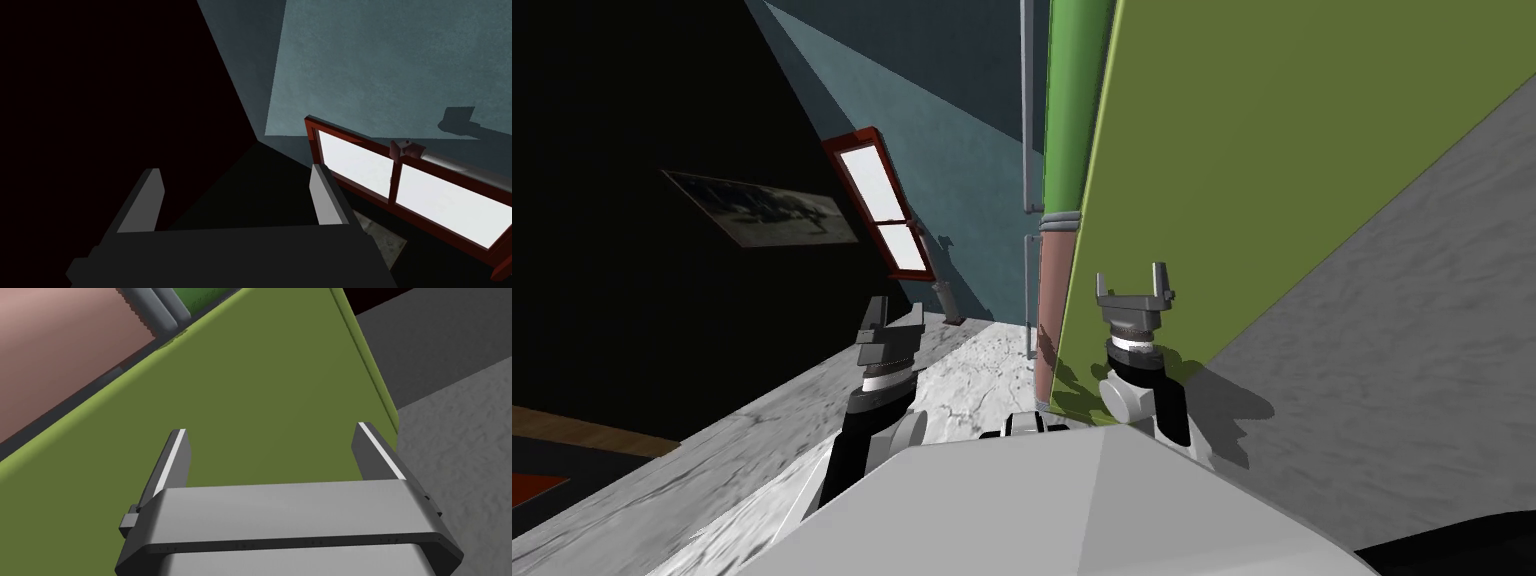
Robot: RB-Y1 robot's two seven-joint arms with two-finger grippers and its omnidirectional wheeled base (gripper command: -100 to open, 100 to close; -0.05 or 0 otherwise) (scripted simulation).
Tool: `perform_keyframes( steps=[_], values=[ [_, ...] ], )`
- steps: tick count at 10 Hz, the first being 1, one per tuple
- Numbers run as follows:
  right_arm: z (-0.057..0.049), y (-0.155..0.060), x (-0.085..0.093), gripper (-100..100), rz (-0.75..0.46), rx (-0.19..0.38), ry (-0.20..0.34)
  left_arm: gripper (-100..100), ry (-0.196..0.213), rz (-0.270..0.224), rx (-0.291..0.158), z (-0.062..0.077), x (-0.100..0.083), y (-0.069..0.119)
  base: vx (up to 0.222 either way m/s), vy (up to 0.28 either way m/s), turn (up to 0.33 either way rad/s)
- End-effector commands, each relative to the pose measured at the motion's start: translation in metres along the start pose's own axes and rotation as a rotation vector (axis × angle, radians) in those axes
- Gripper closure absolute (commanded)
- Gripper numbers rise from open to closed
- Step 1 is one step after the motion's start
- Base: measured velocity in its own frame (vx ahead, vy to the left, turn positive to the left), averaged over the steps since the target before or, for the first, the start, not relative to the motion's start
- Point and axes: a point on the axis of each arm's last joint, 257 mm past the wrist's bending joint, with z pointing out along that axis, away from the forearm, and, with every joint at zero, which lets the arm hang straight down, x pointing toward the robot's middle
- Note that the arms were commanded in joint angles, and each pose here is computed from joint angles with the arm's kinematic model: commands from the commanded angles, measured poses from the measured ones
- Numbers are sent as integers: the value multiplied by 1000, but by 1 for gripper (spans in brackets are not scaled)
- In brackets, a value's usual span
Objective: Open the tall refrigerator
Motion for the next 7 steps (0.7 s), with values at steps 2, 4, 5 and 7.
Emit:
perform_keyframes(
  steps=[2, 4, 5, 7],
  values=[
    [11, 9, -4, -100, 120, -59, -18, 0, 0, 0, 0, 0, 0, 0, -3, -10, 108],
    [18, 14, -5, -100, 194, -97, -24, 0, 0, 0, 0, 0, 0, 0, -6, -11, 104],
    [26, 20, -2, -100, 242, -134, -12, 0, 0, 0, 0, 0, 0, 0, -5, -11, 141],
    [26, 19, -8, -100, 277, -137, -36, 0, 0, 0, 0, 0, 0, 0, -2, -9, 31]
  ],
)
